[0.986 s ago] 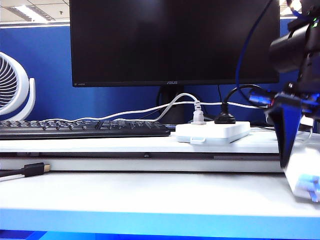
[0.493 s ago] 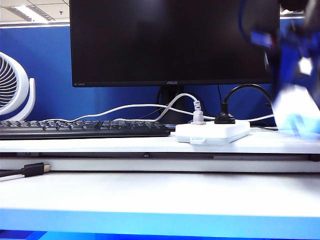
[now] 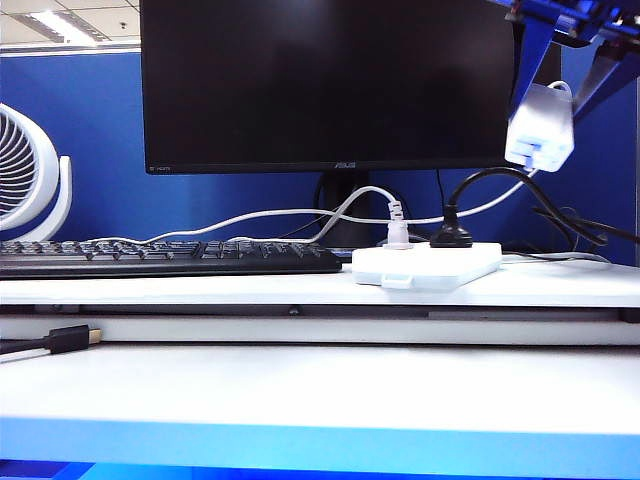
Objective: Unplug the white charger from the socket, then place it next to the socket.
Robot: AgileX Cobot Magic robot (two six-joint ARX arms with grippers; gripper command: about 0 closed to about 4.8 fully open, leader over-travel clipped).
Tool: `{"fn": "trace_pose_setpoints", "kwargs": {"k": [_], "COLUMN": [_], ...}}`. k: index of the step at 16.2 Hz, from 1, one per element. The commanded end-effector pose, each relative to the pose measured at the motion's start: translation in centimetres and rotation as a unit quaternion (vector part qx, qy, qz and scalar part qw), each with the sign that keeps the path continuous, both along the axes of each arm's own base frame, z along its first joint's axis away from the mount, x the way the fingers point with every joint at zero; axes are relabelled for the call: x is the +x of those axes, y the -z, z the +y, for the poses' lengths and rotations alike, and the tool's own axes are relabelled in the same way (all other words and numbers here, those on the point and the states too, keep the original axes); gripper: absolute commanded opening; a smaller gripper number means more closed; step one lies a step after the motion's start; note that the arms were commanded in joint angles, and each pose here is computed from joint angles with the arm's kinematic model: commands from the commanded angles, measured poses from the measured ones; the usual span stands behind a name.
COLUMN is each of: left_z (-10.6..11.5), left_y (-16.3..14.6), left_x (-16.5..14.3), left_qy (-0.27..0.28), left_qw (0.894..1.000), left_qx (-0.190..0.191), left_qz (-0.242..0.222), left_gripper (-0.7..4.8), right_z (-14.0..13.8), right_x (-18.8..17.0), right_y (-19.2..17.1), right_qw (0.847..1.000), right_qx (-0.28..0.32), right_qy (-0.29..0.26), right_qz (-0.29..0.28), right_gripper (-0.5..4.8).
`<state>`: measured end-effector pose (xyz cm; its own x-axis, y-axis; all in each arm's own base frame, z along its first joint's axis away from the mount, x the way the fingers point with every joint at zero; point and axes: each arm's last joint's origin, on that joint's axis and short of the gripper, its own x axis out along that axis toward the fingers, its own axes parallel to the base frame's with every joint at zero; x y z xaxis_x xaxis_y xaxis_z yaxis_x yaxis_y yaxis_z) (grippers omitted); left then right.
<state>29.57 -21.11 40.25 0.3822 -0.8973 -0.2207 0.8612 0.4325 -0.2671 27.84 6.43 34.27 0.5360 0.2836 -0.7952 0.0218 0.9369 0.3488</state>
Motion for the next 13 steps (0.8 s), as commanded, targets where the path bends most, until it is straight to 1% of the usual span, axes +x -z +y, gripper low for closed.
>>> {"fn": "trace_pose_setpoints", "kwargs": {"k": [1,3,6,8,13], "left_z": [0.1,0.1,0.1,0.1,0.1], "left_y": [-0.4,-0.4,-0.4,-0.3,-0.2], "left_x": [-0.2,-0.2,-0.2,-0.2,-0.3], "left_qy": [0.007,0.008,0.008,0.008,0.008], "left_qw": [1.000,1.000,1.000,1.000,1.000], "left_qx": [-0.007,-0.006,-0.004,-0.001,0.001], "left_qz": [-0.007,-0.006,-0.003,0.002,0.006], "left_gripper": [-0.05,-0.05,-0.05,-0.05,-0.05], "right_z": [-0.4,-0.4,-0.4,-0.4,-1.7], "right_x": [1.2,2.2,3.6,5.7,7.8], "right_y": [-0.8,-1.0,-0.3,1.8,5.4], "right_qw": [0.998,0.994,0.991,0.993,0.996], "right_qx": [-0.001,-0.011,-0.022,-0.027,-0.039], "right_qy": [0.023,0.042,0.057,0.062,0.074], "right_qz": [-0.064,-0.104,-0.120,-0.100,-0.037], "right_gripper": [1.47,1.47,1.47,1.47,1.47]}}
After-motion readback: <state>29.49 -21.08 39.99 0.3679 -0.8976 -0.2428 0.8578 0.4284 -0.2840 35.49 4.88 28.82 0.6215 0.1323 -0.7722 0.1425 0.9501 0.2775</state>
